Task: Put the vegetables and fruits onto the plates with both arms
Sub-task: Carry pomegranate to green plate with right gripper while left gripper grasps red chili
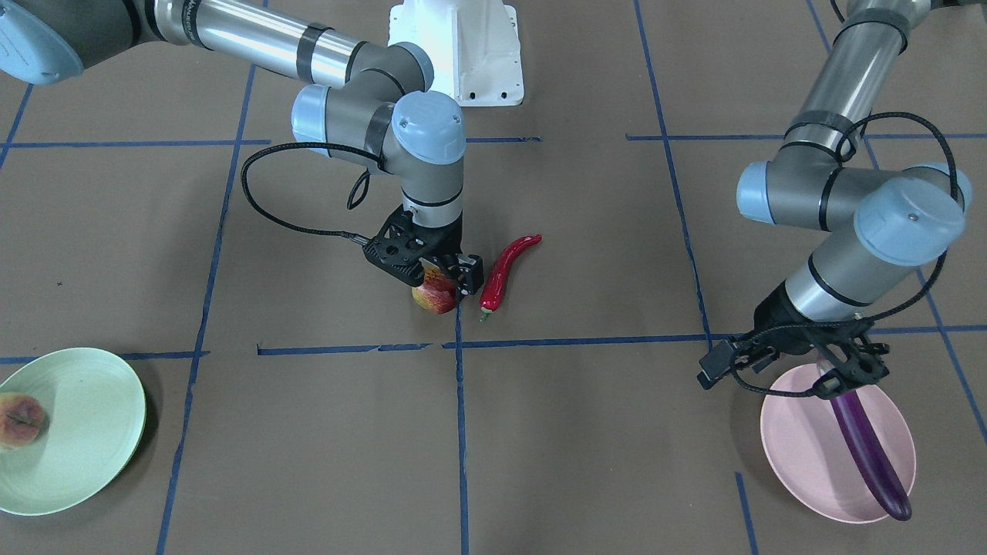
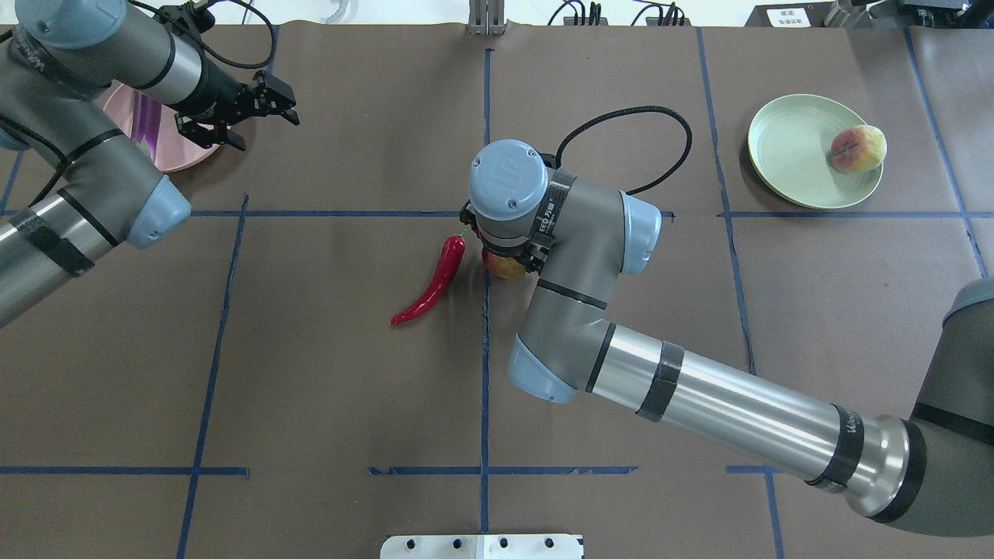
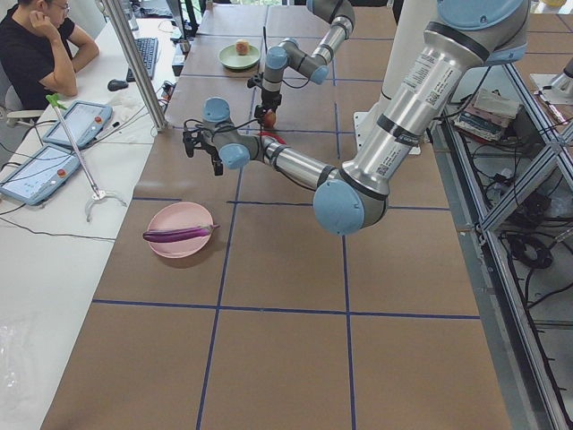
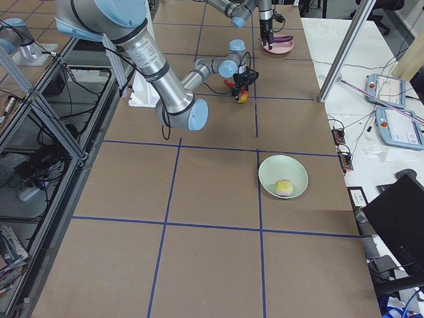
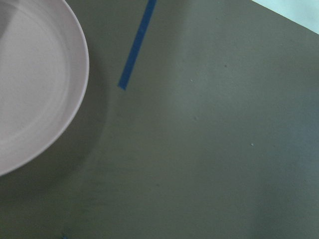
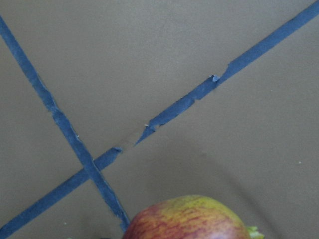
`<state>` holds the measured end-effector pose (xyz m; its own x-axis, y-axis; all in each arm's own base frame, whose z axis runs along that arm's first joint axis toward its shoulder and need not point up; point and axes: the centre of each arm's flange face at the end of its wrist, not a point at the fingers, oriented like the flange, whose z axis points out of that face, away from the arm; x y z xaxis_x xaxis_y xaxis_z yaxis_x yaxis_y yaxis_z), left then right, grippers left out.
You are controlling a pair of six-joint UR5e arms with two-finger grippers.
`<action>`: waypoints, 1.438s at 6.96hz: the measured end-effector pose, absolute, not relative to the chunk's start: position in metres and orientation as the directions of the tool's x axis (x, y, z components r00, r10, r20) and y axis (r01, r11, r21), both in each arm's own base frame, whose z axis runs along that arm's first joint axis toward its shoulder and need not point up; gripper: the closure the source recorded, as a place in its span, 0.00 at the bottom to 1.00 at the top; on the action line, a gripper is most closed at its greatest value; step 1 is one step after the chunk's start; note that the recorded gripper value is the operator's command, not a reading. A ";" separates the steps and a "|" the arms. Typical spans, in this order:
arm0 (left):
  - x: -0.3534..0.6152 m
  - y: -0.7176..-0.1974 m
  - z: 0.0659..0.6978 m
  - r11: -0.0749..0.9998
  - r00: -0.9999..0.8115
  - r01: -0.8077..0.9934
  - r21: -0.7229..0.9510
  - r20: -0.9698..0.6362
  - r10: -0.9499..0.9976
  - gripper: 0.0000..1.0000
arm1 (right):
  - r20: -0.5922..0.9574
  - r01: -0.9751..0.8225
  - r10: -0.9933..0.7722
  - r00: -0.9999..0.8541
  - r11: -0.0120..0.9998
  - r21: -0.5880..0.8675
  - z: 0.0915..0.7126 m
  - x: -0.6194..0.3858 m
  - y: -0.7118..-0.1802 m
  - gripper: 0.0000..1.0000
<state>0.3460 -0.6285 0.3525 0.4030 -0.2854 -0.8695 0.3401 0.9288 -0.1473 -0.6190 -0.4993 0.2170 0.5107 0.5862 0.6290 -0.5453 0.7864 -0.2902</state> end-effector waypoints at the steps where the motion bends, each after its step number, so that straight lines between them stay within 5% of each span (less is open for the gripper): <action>1: 0.359 -0.603 0.335 0.929 0.371 0.327 -0.174 -0.880 -0.296 0.00 | 0.632 -0.545 0.587 0.506 0.785 -0.294 0.218 -0.621 -0.501 1.00; 5: 0.465 -0.496 0.283 0.986 0.362 0.152 -0.062 -0.925 -0.114 0.01 | 0.658 -0.528 0.546 0.518 0.810 -0.256 0.233 -0.544 -0.543 1.00; 10: 0.530 -0.479 0.242 0.916 0.431 -0.048 0.398 -0.819 0.378 0.03 | 0.563 -0.382 0.336 0.755 0.923 -0.038 0.405 -0.327 -0.674 1.00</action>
